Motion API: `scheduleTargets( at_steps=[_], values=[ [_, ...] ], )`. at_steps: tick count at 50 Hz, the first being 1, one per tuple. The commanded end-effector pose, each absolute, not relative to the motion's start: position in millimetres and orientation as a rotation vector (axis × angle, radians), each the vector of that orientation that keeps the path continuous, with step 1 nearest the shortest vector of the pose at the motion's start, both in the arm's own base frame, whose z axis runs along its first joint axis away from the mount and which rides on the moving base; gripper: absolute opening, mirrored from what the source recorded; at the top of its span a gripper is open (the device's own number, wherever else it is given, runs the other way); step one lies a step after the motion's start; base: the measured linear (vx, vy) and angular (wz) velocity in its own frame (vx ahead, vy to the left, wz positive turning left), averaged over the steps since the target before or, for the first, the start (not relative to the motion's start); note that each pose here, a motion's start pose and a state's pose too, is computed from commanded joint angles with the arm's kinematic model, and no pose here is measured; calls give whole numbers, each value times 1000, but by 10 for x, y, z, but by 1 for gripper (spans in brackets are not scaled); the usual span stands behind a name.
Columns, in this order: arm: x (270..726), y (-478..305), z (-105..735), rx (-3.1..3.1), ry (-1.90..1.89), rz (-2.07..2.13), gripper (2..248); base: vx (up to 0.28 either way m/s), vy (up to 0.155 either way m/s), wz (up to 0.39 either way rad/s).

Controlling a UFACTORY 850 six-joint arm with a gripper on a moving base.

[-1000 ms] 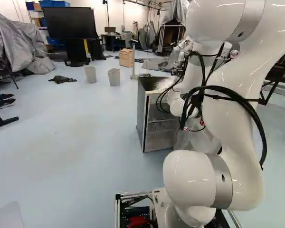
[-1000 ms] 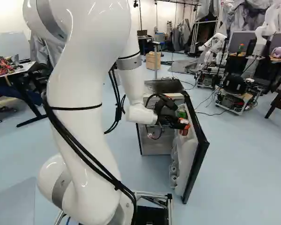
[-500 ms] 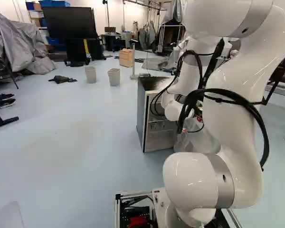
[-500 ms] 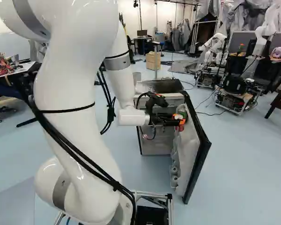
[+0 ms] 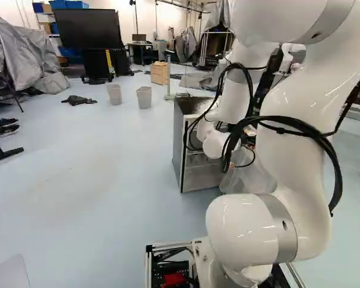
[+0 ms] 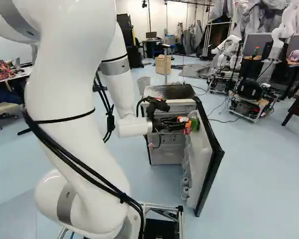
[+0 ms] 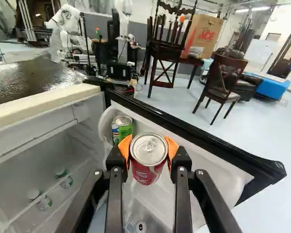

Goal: Grab a drink from the fridge

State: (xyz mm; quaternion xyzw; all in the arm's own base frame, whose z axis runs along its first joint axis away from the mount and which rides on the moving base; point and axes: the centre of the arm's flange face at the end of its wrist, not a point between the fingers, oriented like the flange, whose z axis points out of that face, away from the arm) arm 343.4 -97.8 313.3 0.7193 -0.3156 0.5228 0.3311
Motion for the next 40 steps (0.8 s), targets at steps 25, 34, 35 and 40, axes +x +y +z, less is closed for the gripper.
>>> scheduleTargets(
  at_steps=[25, 34, 35, 40],
  values=[
    [3343, -707, 3151, 1934, -739, 1418, 98, 0, 0, 0],
    [3314, -616, 3153, 1952, -714, 1432, 98, 0, 0, 0],
    [3311, -606, 3154, 1954, -711, 1434, 98, 0, 0, 0],
    [3295, -556, 3155, 1964, -697, 1442, 98, 0, 0, 0]
  ],
)
